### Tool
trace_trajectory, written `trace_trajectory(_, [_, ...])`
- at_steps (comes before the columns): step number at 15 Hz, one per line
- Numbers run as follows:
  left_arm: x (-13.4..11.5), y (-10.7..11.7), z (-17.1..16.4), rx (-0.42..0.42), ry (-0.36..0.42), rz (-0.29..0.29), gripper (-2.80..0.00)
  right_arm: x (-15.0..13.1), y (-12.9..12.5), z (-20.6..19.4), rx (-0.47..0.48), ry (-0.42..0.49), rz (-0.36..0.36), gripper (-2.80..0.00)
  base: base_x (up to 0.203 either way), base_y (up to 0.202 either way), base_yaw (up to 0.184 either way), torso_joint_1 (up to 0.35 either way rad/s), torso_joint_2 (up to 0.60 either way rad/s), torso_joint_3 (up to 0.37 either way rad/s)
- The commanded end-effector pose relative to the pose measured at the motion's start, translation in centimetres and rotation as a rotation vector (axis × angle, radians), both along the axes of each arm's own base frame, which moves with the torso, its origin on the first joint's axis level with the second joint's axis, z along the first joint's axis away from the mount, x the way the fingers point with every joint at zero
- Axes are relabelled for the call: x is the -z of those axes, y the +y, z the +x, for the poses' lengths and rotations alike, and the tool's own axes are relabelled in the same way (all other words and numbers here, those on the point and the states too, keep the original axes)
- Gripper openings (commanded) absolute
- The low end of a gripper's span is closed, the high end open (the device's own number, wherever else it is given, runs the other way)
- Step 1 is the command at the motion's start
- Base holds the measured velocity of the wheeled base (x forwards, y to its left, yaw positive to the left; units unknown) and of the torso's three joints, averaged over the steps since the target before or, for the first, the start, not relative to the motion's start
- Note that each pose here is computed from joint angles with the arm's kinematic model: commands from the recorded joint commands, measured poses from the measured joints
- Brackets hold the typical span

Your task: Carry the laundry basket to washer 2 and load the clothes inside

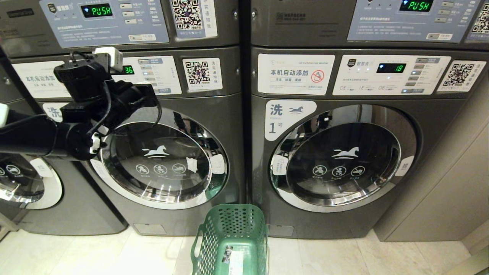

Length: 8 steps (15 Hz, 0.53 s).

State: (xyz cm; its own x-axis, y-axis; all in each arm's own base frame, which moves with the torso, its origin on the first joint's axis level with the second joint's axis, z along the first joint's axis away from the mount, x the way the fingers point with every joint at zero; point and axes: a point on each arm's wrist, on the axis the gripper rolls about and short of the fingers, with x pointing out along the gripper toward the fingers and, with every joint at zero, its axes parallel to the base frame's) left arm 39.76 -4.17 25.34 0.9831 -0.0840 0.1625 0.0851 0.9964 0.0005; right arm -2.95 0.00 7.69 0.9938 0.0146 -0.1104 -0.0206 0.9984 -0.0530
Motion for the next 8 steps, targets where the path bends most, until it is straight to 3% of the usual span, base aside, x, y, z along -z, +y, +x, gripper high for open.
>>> trace_trajectory(1, [1.49,-0.05,-0.04,-0.001,0.029,0.005,-2.8,0.02,0.0,0.01,-0.001,0.003,-0.001,-2.8,0.0,0.0,0.0,0.0,0.0,0.0])
trace_trajectory(8, [2.4,0.07,-0.26,-0.023,0.018,-0.001,-2.8,0.02,0.0,0.01,-0.001,0.003,-0.001,-2.8,0.0,0.0,0.0,0.0,0.0,0.0])
